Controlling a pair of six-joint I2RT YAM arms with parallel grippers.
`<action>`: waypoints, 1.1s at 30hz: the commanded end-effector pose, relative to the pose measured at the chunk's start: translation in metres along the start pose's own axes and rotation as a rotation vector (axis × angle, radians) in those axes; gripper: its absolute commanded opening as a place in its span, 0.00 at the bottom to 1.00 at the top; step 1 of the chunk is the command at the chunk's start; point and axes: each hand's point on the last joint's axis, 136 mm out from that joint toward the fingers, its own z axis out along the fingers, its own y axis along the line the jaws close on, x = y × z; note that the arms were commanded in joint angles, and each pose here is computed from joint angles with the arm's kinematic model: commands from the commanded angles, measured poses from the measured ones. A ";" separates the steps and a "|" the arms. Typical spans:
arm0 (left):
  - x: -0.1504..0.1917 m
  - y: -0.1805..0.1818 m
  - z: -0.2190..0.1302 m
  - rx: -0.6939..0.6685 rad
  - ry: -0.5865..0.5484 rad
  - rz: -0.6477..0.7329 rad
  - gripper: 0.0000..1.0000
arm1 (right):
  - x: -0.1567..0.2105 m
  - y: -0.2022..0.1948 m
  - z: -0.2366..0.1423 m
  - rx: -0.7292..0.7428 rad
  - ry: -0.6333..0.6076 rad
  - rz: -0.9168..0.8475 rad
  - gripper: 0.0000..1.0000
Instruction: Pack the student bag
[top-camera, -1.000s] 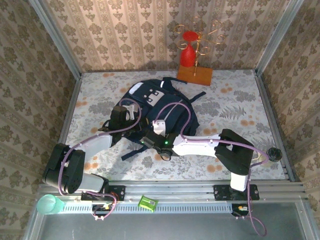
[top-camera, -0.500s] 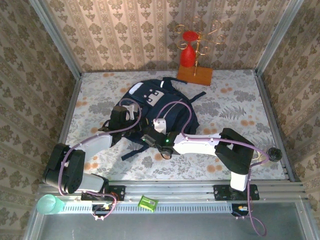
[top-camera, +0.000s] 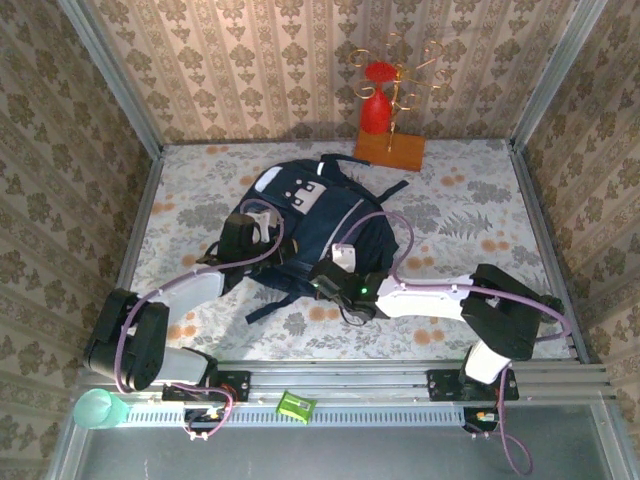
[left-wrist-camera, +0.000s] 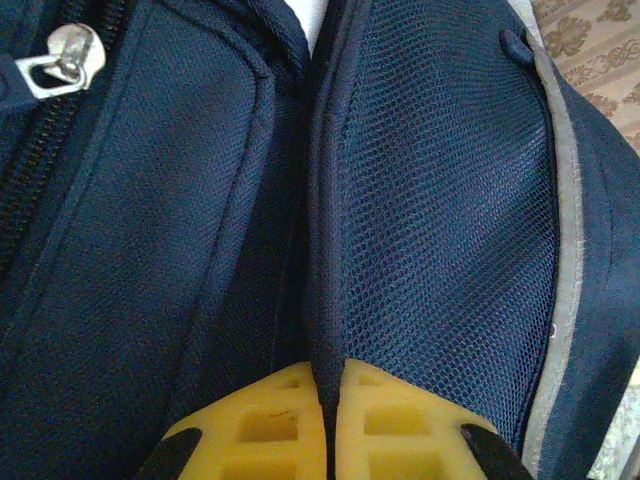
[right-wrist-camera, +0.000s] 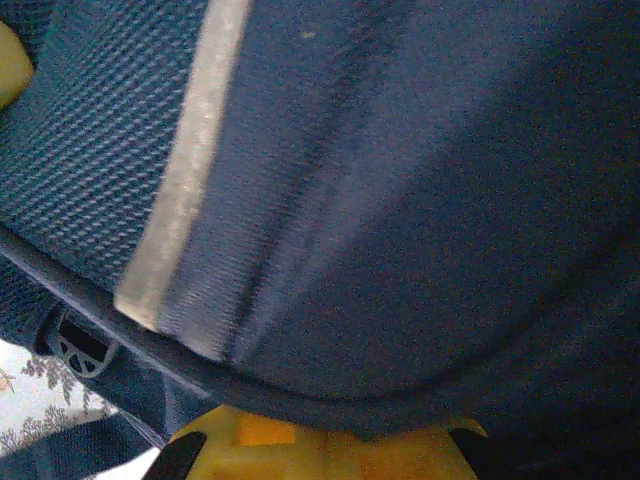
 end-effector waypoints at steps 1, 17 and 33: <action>0.003 0.027 -0.013 -0.106 -0.008 0.014 0.00 | -0.005 -0.058 -0.006 0.185 -0.031 0.014 0.00; 0.001 0.045 -0.018 -0.208 0.002 0.077 0.00 | -0.029 -0.083 -0.019 0.059 0.001 -0.088 0.00; 0.002 0.039 -0.011 -0.180 0.015 0.066 0.00 | -0.022 -0.019 -0.025 -0.216 0.033 -0.416 0.32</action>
